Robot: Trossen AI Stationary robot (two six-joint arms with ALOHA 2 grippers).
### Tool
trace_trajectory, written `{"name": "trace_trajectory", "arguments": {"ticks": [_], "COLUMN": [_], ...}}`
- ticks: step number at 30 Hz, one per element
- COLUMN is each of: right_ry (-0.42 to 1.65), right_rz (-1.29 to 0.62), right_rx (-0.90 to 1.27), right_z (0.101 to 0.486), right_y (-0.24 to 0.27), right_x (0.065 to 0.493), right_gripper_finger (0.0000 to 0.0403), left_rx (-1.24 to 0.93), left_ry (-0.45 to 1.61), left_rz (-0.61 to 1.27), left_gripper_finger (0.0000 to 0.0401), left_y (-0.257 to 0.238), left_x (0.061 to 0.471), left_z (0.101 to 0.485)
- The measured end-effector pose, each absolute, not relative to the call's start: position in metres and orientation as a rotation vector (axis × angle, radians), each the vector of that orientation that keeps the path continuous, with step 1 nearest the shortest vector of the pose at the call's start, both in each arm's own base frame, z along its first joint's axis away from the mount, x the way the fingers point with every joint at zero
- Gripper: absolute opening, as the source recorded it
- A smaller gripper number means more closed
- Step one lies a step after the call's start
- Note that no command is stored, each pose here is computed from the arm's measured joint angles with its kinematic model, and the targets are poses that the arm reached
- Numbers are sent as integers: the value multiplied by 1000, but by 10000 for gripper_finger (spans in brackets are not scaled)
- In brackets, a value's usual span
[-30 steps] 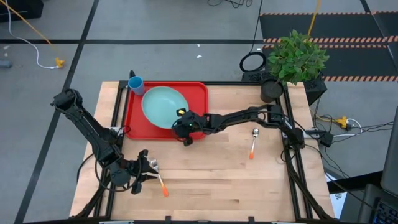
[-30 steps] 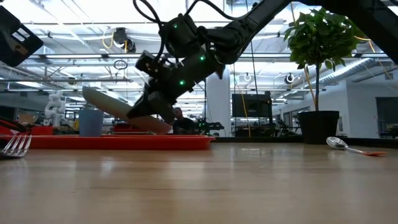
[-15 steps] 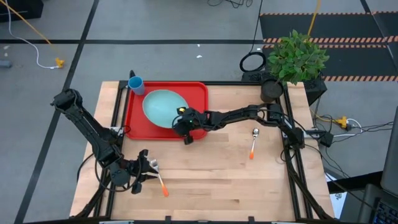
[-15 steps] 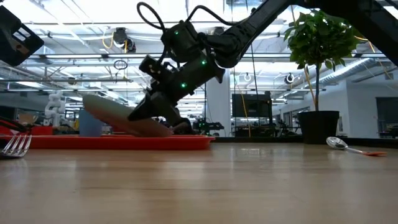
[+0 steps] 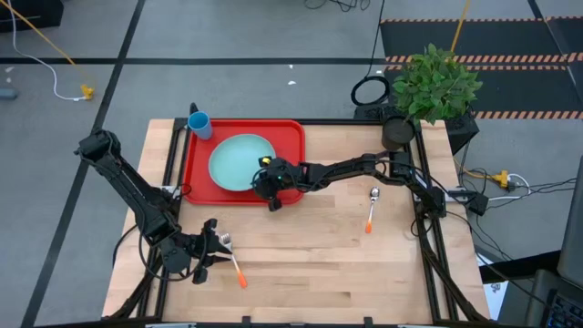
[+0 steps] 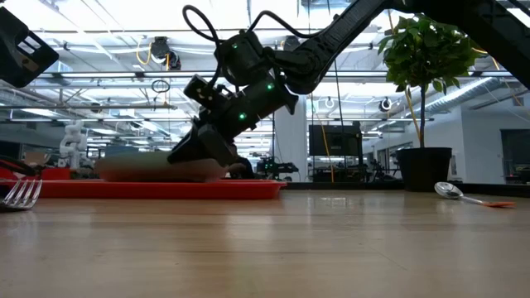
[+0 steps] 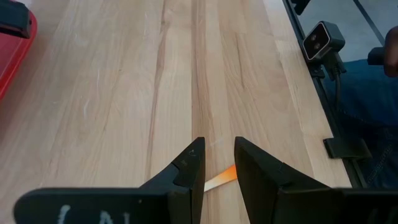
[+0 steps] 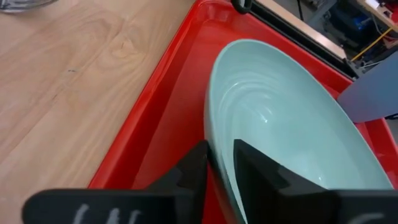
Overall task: Pick and place plate/cup/fork/spoon on tray
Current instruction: Put the light green plate on the red serving tray, then put the orange fork on the red serving tray to the right of the light green plate
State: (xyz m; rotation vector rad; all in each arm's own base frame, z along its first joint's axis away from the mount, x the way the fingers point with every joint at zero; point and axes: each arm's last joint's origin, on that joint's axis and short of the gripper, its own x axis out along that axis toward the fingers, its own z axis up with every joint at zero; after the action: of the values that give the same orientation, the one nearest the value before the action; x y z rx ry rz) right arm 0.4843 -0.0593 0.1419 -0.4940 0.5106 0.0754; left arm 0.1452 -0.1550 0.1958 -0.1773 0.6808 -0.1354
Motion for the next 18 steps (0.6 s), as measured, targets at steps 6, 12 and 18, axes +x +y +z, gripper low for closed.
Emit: {"name": "trace_trajectory", "arguments": {"ticks": [6,12,18], "right_ry": [504,503,559], "right_rz": [65,41,57], "right_rx": [-496,-473,-468], "right_z": [143,143,156], "right_y": [-64,-72,-67], "right_x": [484,483,476], "right_gripper_finger": [90,116,131], "left_rx": [-178,-179,-188], "left_ry": [680,679,679], "left_rz": [-135,-135,-132], "left_gripper_finger": [88,88,88], "left_y": [-155,-155,-155], "left_x": [145,145,145], "left_z": [196,196,196]}}
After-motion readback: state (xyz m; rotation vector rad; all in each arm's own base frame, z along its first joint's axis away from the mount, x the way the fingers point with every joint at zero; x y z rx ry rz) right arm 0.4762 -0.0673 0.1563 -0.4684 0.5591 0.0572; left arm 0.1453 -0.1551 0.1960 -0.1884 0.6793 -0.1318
